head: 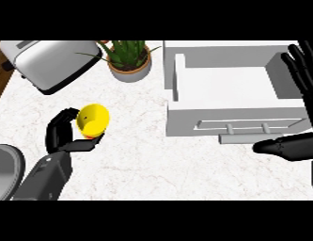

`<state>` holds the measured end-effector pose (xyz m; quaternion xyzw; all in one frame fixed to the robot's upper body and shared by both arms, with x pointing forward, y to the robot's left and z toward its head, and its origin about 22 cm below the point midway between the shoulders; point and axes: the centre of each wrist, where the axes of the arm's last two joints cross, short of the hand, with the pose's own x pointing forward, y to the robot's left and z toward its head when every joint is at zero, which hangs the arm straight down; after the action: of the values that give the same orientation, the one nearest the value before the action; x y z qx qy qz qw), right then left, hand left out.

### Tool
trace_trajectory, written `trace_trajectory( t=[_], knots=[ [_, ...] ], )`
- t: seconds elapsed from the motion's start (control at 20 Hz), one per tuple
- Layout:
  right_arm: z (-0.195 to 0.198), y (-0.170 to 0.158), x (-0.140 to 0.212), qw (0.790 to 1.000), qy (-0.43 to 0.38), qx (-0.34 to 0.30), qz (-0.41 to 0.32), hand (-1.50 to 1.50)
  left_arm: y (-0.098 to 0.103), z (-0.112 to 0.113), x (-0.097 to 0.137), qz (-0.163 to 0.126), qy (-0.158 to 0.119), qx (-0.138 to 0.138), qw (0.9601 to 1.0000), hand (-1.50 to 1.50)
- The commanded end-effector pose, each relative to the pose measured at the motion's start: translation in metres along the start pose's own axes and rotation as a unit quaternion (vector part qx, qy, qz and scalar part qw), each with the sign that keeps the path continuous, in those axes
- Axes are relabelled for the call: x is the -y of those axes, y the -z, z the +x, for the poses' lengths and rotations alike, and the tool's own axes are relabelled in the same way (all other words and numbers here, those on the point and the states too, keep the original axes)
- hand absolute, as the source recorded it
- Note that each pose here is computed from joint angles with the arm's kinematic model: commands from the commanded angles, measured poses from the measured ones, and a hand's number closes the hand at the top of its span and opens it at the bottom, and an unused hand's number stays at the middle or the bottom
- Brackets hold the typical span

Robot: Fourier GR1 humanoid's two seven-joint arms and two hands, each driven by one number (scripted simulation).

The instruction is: Pick up the cup, place it into the drawer and close the drawer

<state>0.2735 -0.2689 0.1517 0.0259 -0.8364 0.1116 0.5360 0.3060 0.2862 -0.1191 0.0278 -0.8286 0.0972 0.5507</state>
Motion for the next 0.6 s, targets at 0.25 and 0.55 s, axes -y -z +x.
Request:
trace_trajectory(
  t=[0.25, 0.55],
  knots=[
    [0.008, -0.002, 0.001, 1.0, -0.011, -0.004, -0.005, -1.5, 0.068, 0.028, 0.092, -0.119, -0.059, 0.082, 0.9878, 1.5],
    [-0.004, -0.018, 0.017, 0.999, -0.019, -0.017, -0.019, -1.5, 0.128, 0.087, 0.146, -0.179, -0.066, 0.095, 0.9771, 1.5]
  ],
)
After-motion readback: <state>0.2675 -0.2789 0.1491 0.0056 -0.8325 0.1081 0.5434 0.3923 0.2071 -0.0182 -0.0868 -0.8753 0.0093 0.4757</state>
